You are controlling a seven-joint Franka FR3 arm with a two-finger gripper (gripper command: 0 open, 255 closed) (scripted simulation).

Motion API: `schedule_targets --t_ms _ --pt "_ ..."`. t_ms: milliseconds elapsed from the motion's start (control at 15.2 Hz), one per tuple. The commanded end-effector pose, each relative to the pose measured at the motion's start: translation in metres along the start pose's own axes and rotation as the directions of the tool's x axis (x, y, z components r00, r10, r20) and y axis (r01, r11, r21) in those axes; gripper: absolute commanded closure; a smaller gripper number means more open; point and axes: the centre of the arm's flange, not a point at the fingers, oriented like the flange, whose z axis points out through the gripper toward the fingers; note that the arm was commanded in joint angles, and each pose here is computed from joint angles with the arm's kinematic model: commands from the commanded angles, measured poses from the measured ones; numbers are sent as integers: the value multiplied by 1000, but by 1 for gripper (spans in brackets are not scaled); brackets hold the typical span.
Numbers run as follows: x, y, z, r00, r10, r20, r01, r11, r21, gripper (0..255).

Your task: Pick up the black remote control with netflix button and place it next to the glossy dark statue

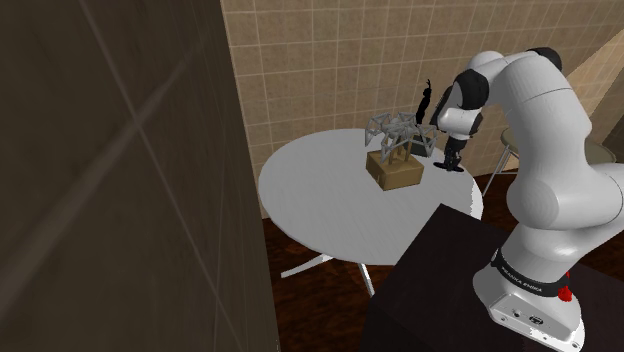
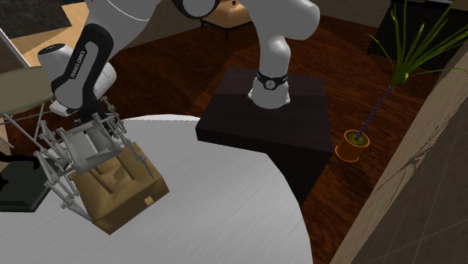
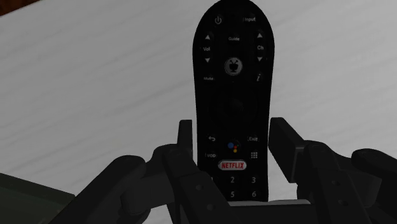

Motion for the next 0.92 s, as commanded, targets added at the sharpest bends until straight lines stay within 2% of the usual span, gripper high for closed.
schedule_targets --t_ms 0,132,198,528,792,858 --pt "4 -4 11 1000 -9 -1 9 1000 17 255" --pt "4 -4 11 1000 -9 -1 9 1000 17 255" --pt "2 -5 10 1000 -9 -1 9 1000 17 0" --pt "4 -4 11 1000 -9 -1 9 1000 17 0" --pt "4 -4 -39 1000 -9 -1 9 1000 17 0" --pt "4 -4 -39 1000 -9 -1 9 1000 17 0"
